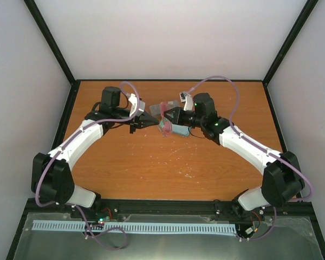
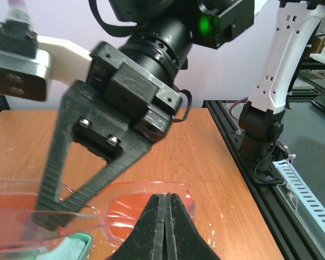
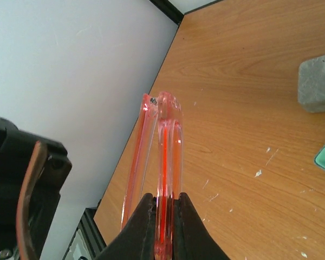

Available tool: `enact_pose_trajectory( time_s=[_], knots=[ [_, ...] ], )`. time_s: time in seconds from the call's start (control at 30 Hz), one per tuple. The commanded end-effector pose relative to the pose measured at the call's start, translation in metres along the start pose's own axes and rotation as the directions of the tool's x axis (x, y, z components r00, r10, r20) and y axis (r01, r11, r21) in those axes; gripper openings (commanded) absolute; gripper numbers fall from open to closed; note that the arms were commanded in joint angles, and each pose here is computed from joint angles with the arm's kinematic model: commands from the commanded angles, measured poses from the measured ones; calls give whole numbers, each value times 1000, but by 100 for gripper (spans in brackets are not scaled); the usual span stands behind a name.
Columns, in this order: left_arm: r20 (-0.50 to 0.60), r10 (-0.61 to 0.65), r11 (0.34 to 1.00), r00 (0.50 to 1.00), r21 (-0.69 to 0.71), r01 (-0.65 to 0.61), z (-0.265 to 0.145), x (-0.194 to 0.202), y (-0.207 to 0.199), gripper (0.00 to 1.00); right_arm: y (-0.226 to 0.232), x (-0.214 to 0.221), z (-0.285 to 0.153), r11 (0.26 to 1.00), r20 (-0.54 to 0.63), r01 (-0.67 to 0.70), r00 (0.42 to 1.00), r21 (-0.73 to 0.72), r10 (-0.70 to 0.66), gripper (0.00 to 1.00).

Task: Organize the sunglasses
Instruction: Fold the sunglasses.

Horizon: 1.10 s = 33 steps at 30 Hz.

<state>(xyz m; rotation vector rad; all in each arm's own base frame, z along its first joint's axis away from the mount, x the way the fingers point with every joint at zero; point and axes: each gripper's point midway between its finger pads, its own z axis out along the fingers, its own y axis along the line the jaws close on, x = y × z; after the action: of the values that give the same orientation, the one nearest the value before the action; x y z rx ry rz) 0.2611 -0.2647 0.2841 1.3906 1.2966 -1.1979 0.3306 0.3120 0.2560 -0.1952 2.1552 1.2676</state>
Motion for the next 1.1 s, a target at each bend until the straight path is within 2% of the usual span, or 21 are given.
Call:
enact_pose_trajectory(
  time_s=[0.0,0.3,0.4,0.53,0.57,0.67,0.77,0.9,1.07],
  knots=[
    [52,54,998,997,32,-55,3,-21,10,1,20,8,-10,998,-19,35,999,-57,-36,3],
    [18,-41,999,999,15,40,18,17,48,3,49,35,0,986,-98,43,993,-160,-59,3],
    [0,-63,998,998,-9,63,19,23,58,8,30,33,-1,998,-73,37,997,-51,-40,3],
    [-4,-60,994,998,-88,59,7,26,73,30,-15,16,-29,986,52,-21,999,168,12,3],
    [-10,-64,991,998,-116,63,4,28,79,31,-25,12,-38,978,91,-49,995,203,31,3],
    [-37,-77,984,996,-162,70,2,37,100,28,-51,0,-66,955,205,-126,976,269,71,3],
    [-76,-126,976,989,-188,109,6,50,124,18,-71,-3,-84,935,265,-181,959,304,100,3],
    [-158,-169,964,973,-232,130,14,77,170,12,-86,-3,-90,919,283,-211,952,334,116,3],
    [-262,-241,946,934,-280,166,23,131,216,10,-93,-1,-84,918,273,-217,954,333,127,3]
  ],
)
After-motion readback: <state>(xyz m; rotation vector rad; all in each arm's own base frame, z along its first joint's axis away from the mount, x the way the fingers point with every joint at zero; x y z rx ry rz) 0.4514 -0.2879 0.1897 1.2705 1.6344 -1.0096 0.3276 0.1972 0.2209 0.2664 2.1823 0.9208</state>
